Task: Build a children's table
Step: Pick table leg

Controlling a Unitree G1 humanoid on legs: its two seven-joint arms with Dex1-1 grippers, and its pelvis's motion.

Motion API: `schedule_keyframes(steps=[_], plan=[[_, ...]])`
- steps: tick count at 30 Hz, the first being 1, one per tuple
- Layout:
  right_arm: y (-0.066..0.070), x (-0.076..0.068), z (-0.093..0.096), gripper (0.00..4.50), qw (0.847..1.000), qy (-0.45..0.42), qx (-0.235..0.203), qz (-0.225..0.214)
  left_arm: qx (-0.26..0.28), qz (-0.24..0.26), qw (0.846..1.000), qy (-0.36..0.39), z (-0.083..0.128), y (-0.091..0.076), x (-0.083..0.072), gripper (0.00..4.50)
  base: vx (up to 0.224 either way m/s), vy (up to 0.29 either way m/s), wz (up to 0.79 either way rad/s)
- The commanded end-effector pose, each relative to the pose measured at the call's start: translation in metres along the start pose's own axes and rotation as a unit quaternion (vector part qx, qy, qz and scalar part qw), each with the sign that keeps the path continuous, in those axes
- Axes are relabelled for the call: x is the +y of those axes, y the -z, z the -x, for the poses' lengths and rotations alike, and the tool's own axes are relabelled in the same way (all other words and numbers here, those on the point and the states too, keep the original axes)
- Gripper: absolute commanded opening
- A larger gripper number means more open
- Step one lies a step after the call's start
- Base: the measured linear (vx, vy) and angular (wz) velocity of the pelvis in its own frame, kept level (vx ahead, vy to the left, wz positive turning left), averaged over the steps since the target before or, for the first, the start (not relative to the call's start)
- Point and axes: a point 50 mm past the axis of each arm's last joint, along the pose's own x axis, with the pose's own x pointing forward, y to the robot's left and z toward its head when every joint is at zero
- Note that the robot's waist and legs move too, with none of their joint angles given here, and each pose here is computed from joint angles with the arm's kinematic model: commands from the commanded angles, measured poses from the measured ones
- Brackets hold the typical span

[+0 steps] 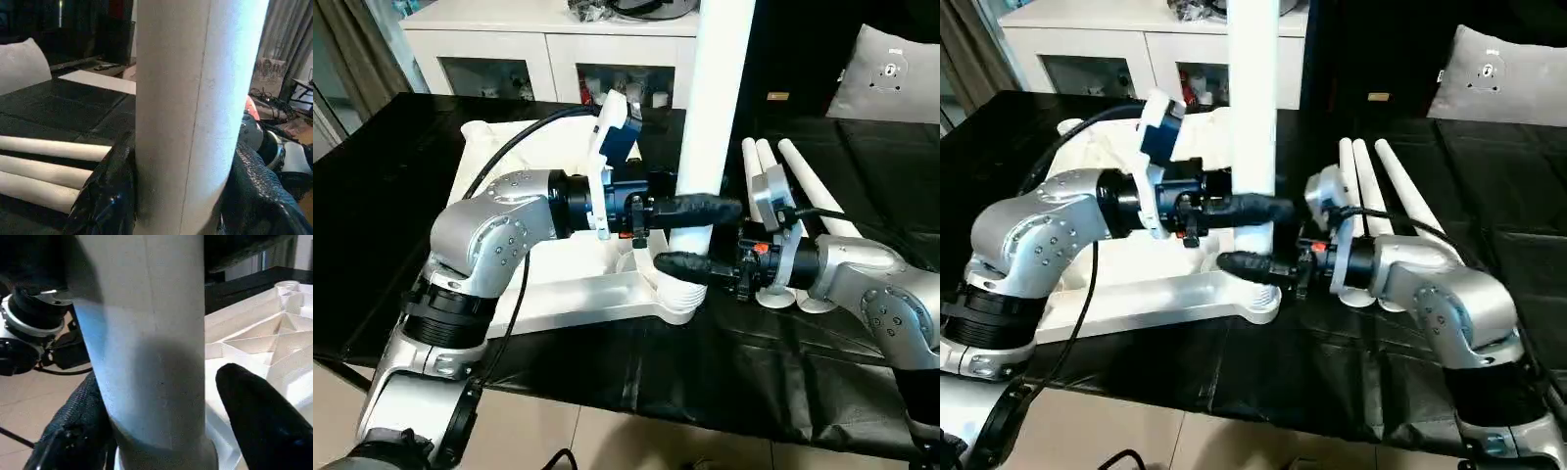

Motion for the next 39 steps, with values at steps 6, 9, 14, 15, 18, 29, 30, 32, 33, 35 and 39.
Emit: schedule_keyframes(steps=[6, 9, 14, 15, 18, 29, 30, 32, 33, 35, 39], plan=[[-0.003, 0.001, -0.001, 2.45, 1.0, -0.009, 0.002, 0.009, 0.004, -0.026, 0.999, 0.022, -0.006, -0.007, -0.005, 1.9, 0.0, 0.0, 0.0], [-0.003, 0.001, -0.002, 2.25, 1.0, -0.012, 0.002, 0.007, 0.006, -0.027, 0.999, 0.024, -0.006, -0.007, -0.005, 1.9, 0.0, 0.0, 0.0], [-0.001, 0.001, -0.003, 2.09, 1.0, -0.014, 0.002, 0.003, 0.008, -0.026, 0.999, 0.027, -0.007, -0.006, -0.007, 1.9, 0.0, 0.0, 0.0], [0.0, 0.001, -0.003, 2.07, 1.0, -0.015, 0.002, 0.003, 0.008, -0.025, 0.999, 0.028, -0.007, -0.006, -0.007, 1.9, 0.0, 0.0, 0.0], [0.002, 0.002, -0.004, 2.04, 1.0, -0.014, 0.003, 0.001, 0.016, -0.029, 0.999, 0.025, -0.007, -0.005, -0.007, 1.9, 0.0, 0.0, 0.0], [0.012, 0.0, -0.008, 1.99, 1.0, 0.023, -0.003, -0.005, 0.007, -0.012, 0.999, 0.035, -0.008, -0.002, -0.012, 2.6, 0.0, 0.0, 0.0], [0.014, 0.001, -0.008, 1.99, 1.0, 0.025, -0.01, -0.014, 0.004, -0.007, 0.999, 0.037, -0.008, -0.001, -0.012, 2.6, 0.0, 0.0, 0.0], [0.015, 0.001, -0.009, 1.97, 0.999, 0.024, -0.016, -0.017, 0.001, -0.004, 0.999, 0.041, -0.009, 0.0, -0.013, 2.6, 0.0, 0.0, 0.0], [0.015, 0.001, -0.009, 1.97, 0.999, 0.028, -0.023, -0.016, -0.007, 0.0, 0.999, 0.046, -0.009, 0.001, -0.015, 2.6, 0.0, 0.0, 0.0], [0.016, 0.001, -0.01, 1.97, 0.999, 0.029, -0.028, -0.021, -0.013, 0.007, 0.999, 0.048, -0.009, 0.001, -0.016, 2.6, 0.0, 0.0, 0.0], [0.025, 0.002, -0.011, 1.97, 0.999, 0.038, -0.024, -0.023, -0.018, 0.015, 0.998, 0.051, -0.009, 0.005, -0.019, 2.6, 0.0, 0.0, 0.0]])
